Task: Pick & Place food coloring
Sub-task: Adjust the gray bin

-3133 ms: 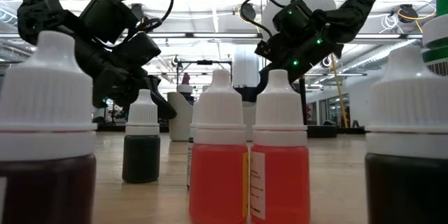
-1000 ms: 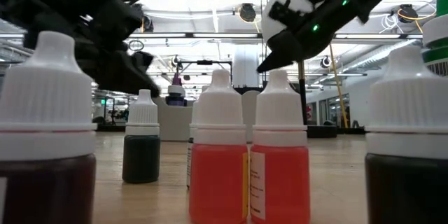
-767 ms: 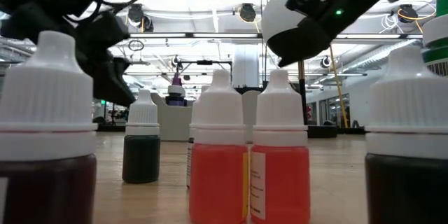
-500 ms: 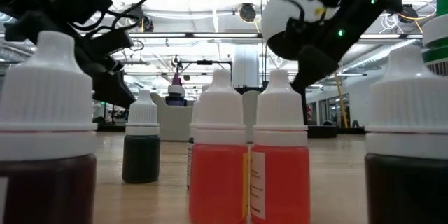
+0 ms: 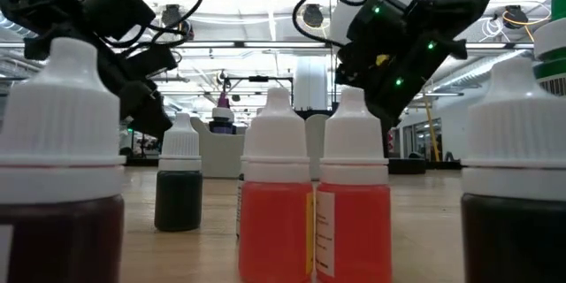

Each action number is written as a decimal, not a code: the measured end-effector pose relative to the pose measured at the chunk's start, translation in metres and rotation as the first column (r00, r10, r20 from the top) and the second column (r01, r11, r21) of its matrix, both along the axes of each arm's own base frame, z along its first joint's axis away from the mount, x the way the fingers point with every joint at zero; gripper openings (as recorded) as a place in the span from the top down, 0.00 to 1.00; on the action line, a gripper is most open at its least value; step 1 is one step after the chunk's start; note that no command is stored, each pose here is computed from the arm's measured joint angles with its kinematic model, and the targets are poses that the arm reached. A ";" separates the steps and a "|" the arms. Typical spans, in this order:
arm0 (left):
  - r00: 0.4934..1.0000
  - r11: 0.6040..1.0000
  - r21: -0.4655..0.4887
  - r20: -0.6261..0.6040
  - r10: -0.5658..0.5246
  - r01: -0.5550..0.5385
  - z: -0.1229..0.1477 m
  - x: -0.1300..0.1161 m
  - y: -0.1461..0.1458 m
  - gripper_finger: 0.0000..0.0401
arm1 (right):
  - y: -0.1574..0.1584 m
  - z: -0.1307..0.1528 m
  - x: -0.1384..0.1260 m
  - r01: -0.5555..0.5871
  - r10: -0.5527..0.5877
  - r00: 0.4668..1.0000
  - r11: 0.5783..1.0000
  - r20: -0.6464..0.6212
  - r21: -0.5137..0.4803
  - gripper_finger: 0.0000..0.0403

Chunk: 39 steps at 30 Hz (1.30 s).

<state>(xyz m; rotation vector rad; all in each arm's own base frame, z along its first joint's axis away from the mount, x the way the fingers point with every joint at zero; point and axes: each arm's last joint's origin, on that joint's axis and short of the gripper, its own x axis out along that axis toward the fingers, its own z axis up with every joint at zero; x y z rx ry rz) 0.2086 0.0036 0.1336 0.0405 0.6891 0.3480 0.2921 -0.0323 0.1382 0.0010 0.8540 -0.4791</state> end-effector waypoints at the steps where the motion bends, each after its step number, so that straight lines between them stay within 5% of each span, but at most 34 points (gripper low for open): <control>1: 1.000 1.000 0.002 0.004 -0.013 0.013 -0.001 0.002 0.000 0.98 | -0.002 -0.001 0.000 0.000 0.000 1.000 1.000 0.000 0.007 1.00; 12: 0.999 0.998 0.017 0.013 -0.053 0.053 -0.006 0.008 -0.001 0.98 | -0.010 0.003 0.009 -0.082 0.078 0.992 0.996 0.101 0.035 1.00; 39: 0.996 0.996 -0.003 0.025 -0.090 0.090 -0.005 0.009 -0.003 0.98 | -0.015 0.004 0.009 -0.048 0.042 0.991 0.998 0.124 0.049 1.00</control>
